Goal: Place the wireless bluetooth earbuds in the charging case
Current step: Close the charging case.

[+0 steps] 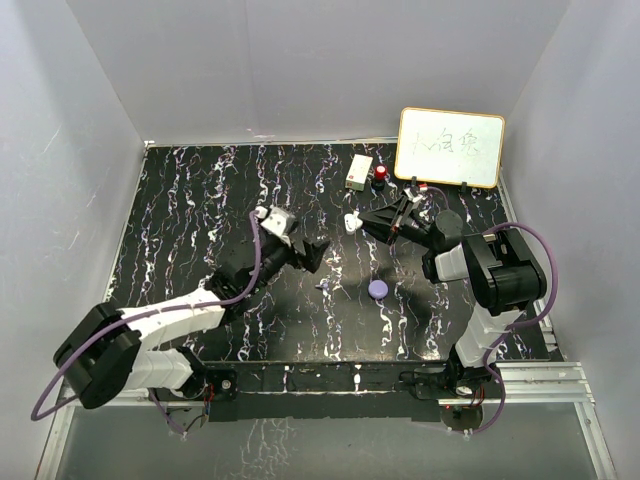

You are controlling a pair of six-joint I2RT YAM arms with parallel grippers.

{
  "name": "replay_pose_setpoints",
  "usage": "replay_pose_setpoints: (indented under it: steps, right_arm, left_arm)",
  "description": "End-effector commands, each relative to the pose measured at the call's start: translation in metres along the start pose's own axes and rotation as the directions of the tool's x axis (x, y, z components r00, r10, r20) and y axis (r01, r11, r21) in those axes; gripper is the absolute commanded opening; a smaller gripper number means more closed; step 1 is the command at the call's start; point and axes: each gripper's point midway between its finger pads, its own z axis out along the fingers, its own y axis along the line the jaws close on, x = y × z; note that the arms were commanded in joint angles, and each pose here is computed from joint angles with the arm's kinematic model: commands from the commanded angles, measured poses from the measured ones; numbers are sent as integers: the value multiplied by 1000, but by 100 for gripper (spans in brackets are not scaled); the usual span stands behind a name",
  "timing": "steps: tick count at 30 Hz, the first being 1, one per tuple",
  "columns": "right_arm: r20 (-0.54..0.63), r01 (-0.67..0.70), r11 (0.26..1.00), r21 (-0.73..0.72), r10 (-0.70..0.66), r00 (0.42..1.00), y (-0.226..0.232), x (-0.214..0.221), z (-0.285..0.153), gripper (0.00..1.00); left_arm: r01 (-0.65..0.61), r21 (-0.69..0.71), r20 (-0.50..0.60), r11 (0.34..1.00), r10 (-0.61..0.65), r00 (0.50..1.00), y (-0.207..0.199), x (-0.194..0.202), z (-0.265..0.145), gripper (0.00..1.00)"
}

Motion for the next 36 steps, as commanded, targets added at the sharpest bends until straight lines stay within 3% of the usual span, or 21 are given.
replay_pose_setpoints:
  steps: [1,7,15,36]
  right_arm:
    - [30,82,996,-36,-81,996,19,-11,10,0]
    - [72,73,997,-29,-71,995,23,-20,16,0]
    - [74,86,995,-41,-83,994,36,-17,17,0]
    - [67,68,997,-32,-66,996,27,-6,7,0]
  left_arm:
    - [-87,-15,-30,996,86,996,-3,16,6,99]
    - [-225,-1,-9,974,225,974,-25,23,35,99]
    - [-316,-66,113,947,322,940,-28,16,64,99]
    - [-399,-161,228,903,427,875,-26,3,96,99]
